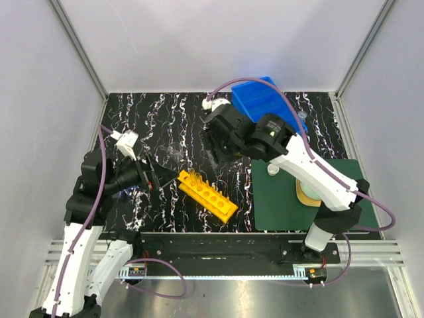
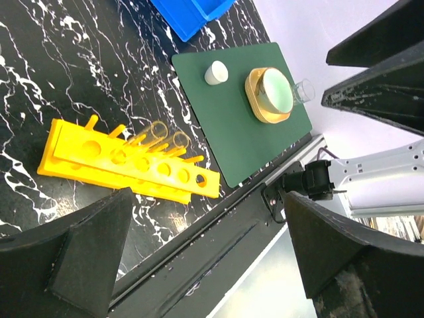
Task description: Organize the chemistry lab equipment
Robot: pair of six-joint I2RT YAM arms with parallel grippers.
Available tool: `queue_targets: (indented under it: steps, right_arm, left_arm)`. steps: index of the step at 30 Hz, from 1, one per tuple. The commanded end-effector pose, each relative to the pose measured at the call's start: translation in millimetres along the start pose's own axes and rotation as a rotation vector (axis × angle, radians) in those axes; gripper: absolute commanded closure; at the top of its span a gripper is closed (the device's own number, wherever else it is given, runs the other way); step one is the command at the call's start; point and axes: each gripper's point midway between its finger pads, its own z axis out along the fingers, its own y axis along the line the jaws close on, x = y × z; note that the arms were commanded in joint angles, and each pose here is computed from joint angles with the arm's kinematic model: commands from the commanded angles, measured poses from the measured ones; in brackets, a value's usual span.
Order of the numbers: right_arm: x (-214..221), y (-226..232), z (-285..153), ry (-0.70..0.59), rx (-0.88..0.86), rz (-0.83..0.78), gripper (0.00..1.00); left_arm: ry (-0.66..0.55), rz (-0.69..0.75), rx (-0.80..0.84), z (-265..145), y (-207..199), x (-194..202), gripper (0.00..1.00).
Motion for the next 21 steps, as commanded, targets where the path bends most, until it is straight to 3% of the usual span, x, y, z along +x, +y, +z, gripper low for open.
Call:
queue_targets:
  steps: [1,11,15,21]
  right_arm:
    - [-30.9,-35.1,15.8,-0.087,0.080,0.084,0.32]
    - [-99.8,-97.6,93.8,-0.120,0.118,0.205,0.31]
    - [-108.4,-123.2,138.6,-0.104,0.183,0.226,0.30]
    - [-102.2,-221.2,146.0,-0.102,0.376,0.395,0.29]
  left_arm:
    - [-0.080,0.057,-0.016,-2.5,-10.8,-35.6,0.01]
    - [-0.112,0.055,-0.052,2.4,-19.1,-76.6,0.01]
    - [-0.112,0.062,-0.064,4.7,-17.6,-82.7,0.01]
    - [-0.083,0.056,-0.077,10.7,-7.4,-73.9,0.01]
